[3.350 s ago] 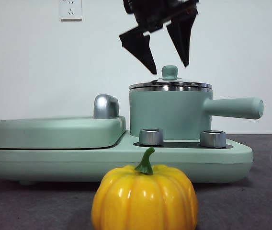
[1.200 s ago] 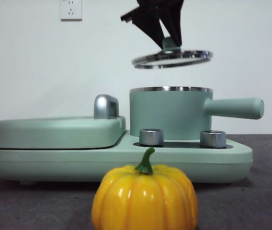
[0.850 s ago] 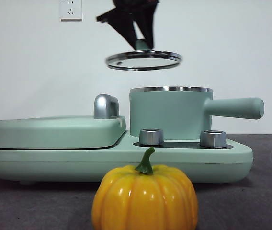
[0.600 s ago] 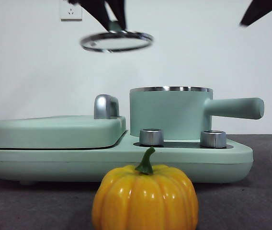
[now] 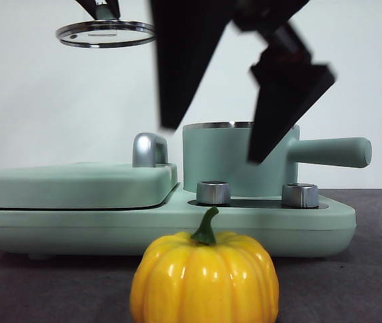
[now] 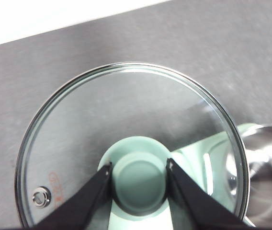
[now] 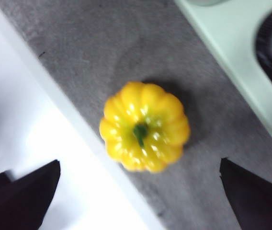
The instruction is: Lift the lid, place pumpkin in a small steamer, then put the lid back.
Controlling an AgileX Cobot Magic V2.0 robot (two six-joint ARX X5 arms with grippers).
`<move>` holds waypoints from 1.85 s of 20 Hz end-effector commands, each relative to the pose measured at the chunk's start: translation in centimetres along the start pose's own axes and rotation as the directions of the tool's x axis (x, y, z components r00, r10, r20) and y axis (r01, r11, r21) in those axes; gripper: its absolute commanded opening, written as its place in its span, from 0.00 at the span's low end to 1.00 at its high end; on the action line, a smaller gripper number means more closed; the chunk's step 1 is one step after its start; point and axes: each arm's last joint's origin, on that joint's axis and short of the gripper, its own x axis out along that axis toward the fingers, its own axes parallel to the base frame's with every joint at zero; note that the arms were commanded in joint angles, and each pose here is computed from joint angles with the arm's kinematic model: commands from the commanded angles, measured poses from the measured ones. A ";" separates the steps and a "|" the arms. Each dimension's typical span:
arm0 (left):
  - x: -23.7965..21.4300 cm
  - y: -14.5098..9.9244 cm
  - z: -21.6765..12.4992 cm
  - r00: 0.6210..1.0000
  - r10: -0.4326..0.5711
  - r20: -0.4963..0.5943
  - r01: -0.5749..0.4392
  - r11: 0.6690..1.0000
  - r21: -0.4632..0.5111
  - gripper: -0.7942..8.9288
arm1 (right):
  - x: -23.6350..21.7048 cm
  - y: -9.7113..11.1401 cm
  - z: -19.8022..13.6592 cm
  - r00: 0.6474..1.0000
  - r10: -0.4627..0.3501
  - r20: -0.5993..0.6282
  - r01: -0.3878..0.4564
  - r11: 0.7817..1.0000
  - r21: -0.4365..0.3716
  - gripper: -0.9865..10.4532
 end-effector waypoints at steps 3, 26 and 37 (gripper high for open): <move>-1.4 0.6 0.4 0.998 -0.020 0.060 0.022 0.999 -0.023 0.10 | 3.1 0.9 1.4 0.998 -0.050 -0.041 0.048 0.998 -0.034 0.61; -1.5 1.5 0.4 0.998 -0.003 0.068 0.006 0.999 -0.043 0.10 | 8.8 -0.2 2.9 0.955 -0.034 -0.296 0.029 0.999 -0.021 0.37; -1.5 1.4 0.4 0.998 -0.003 0.067 0.006 0.999 -0.042 0.10 | -7.2 -6.1 9.6 0.990 -0.137 0.012 0.134 0.978 0.160 0.37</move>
